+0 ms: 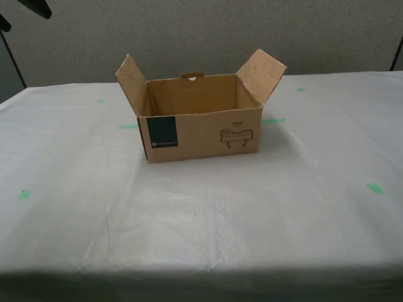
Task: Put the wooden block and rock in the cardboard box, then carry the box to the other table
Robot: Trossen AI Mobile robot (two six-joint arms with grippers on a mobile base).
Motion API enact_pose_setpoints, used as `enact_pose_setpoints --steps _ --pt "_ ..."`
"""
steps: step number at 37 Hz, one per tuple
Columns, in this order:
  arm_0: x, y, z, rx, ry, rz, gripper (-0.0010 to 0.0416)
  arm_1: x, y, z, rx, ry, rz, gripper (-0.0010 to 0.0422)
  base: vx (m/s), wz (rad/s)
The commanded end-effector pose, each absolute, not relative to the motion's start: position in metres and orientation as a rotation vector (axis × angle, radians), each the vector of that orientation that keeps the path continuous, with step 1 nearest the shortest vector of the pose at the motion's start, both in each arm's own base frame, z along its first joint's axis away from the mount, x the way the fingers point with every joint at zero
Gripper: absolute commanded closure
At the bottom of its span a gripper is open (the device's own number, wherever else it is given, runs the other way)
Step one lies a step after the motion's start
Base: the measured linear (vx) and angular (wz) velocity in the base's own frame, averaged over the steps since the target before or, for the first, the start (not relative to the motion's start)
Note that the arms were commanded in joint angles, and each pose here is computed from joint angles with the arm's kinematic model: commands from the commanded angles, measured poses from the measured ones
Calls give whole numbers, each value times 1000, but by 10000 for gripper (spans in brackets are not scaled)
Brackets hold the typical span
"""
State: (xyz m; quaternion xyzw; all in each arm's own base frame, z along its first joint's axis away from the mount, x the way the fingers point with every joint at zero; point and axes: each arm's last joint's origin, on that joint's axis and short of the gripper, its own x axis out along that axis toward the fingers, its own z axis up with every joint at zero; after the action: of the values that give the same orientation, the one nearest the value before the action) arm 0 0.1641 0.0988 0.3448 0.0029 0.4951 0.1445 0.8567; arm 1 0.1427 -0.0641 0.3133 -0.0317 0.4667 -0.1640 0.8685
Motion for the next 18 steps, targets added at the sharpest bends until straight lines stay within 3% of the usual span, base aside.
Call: enact_pose_setpoints --steps 1,18 --pt "164 99 345 8 1039 297 7 143 -64 313 -64 976 -342 103 0 0" --pt "164 99 345 8 1039 297 7 143 -64 314 -64 976 -342 103 0 0"
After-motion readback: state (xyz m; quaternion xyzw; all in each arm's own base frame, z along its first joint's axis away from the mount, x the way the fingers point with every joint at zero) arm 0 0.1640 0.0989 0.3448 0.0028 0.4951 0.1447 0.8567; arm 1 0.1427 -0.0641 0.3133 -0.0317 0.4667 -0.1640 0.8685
